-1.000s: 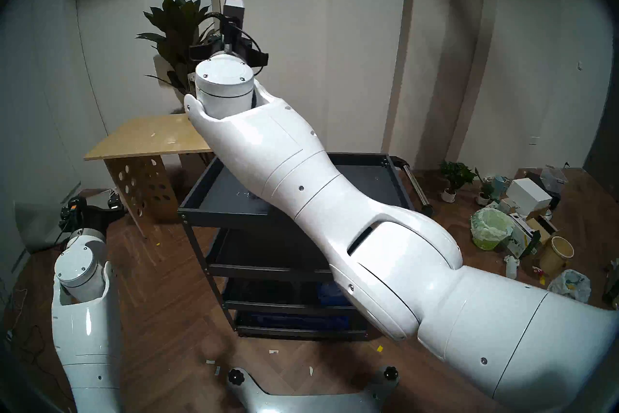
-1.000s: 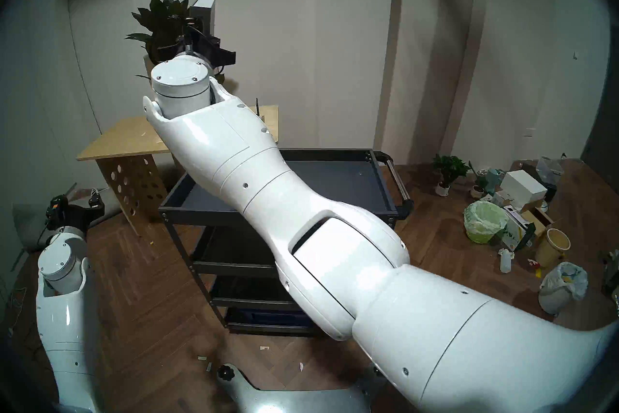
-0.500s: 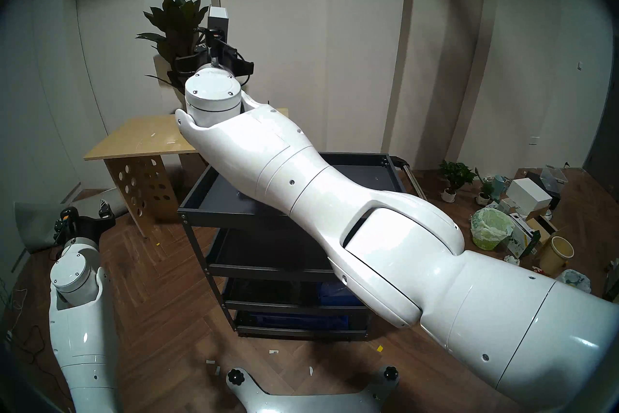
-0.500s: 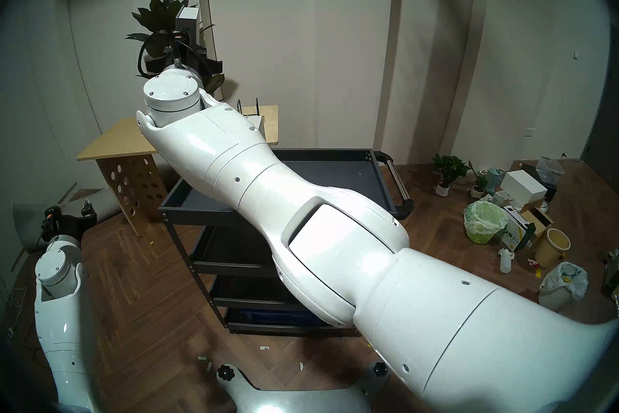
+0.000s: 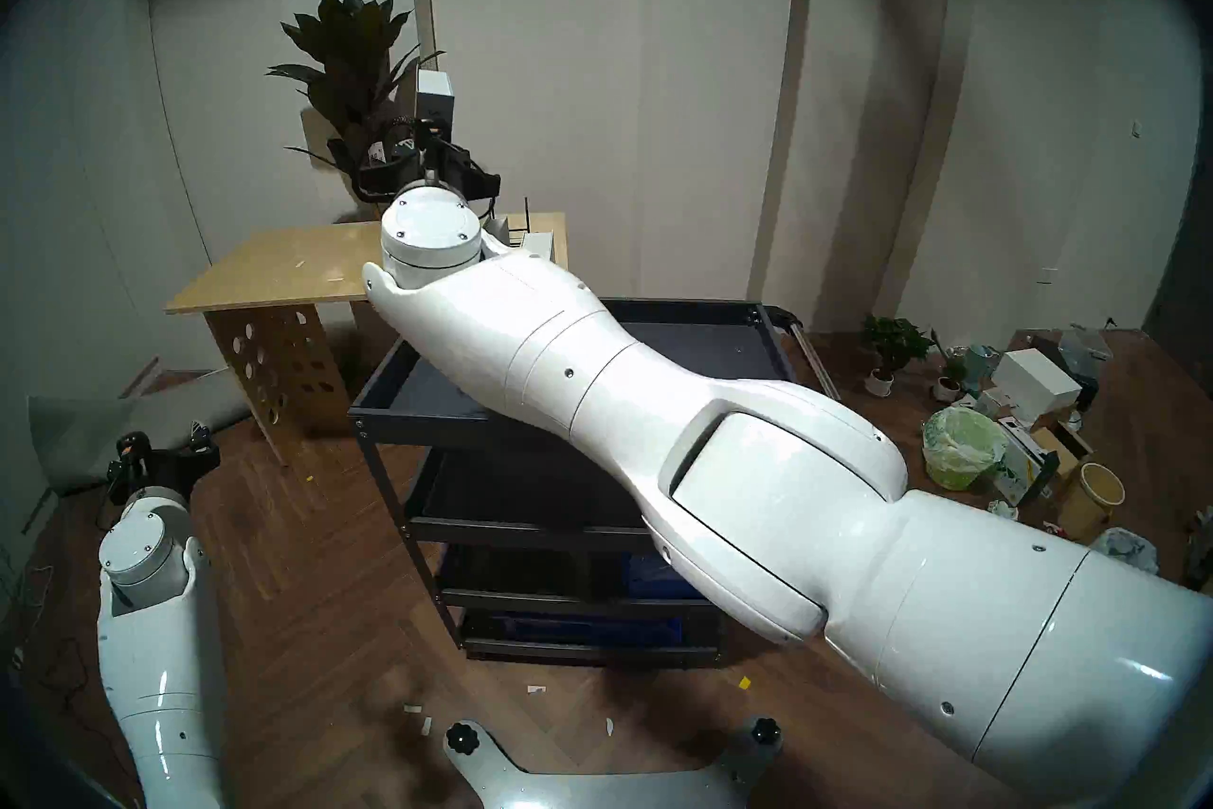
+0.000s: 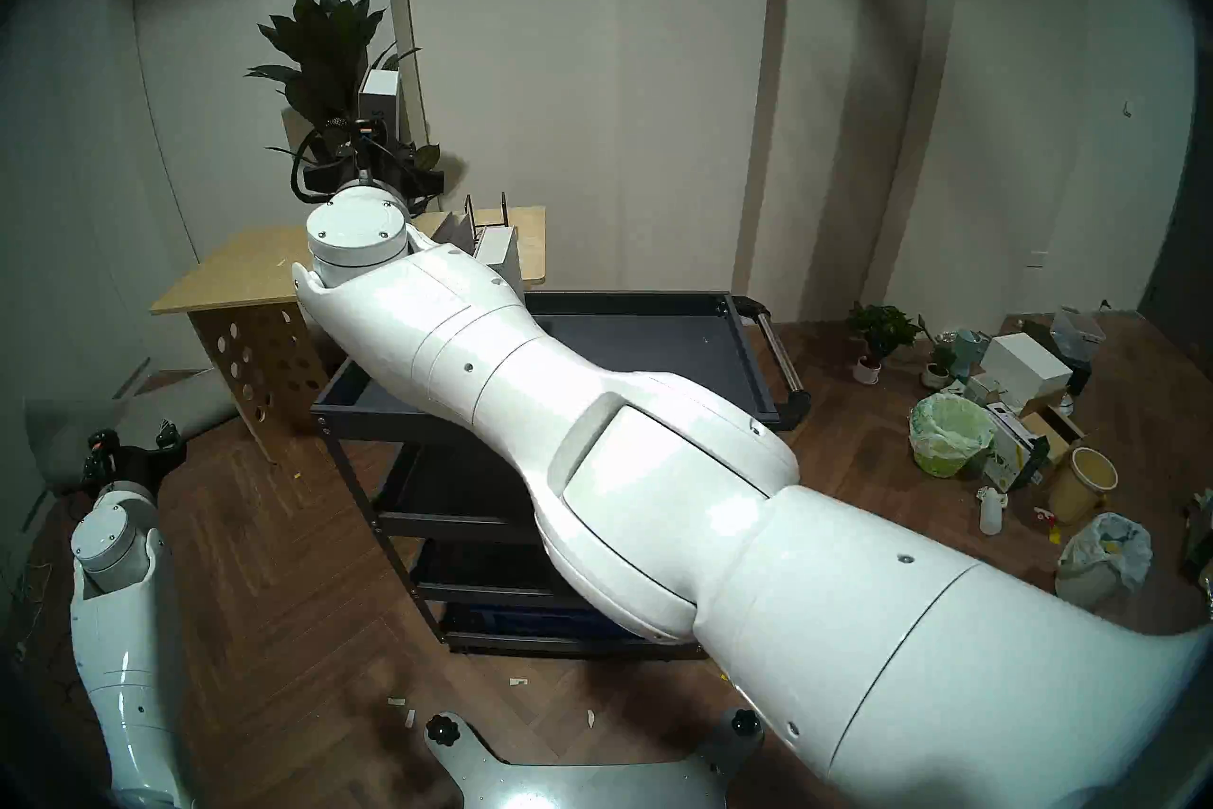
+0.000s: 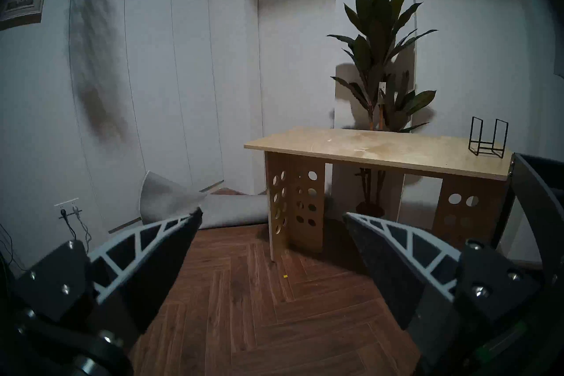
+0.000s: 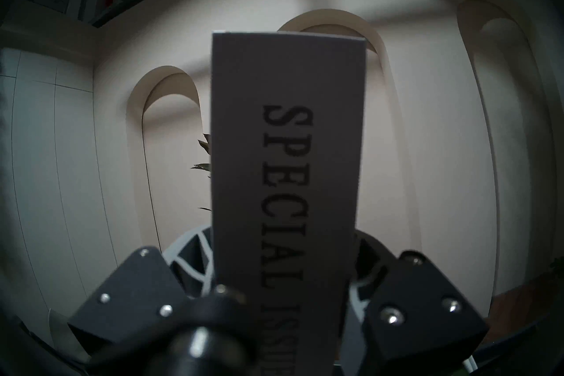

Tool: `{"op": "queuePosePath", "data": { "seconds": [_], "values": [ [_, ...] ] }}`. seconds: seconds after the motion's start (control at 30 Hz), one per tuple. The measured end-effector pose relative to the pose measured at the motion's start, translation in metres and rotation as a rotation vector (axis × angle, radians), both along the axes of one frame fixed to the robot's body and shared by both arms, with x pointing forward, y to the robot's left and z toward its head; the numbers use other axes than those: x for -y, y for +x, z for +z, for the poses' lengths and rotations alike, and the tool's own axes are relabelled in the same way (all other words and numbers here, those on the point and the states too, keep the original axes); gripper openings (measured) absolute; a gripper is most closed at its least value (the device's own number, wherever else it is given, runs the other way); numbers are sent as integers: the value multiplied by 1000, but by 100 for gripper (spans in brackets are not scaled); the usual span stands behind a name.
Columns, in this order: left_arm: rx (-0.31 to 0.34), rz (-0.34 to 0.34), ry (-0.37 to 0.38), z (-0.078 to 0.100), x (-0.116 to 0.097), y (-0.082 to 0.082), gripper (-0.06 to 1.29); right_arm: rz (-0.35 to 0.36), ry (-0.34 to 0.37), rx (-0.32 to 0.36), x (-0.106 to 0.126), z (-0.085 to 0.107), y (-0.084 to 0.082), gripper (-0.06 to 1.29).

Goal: Sort the books onto the shelf by size, largest to the left

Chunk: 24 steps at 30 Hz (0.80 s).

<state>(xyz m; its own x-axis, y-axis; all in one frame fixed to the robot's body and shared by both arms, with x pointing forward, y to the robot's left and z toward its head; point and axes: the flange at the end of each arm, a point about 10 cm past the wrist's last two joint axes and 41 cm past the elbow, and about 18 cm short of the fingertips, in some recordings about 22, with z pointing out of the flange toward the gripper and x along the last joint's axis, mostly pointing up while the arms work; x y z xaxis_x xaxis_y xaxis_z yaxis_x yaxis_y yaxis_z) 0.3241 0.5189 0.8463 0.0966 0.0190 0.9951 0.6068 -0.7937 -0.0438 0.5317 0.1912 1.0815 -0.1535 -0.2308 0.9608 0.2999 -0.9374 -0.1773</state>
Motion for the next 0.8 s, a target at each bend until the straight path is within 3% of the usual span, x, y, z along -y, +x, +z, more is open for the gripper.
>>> {"op": "queuePosePath", "data": {
  "seconds": [0.8],
  "values": [
    [-33,-20,-39,-19,-2,12,123,33,-25,-100,5,-65,10,50]
  ]
}}
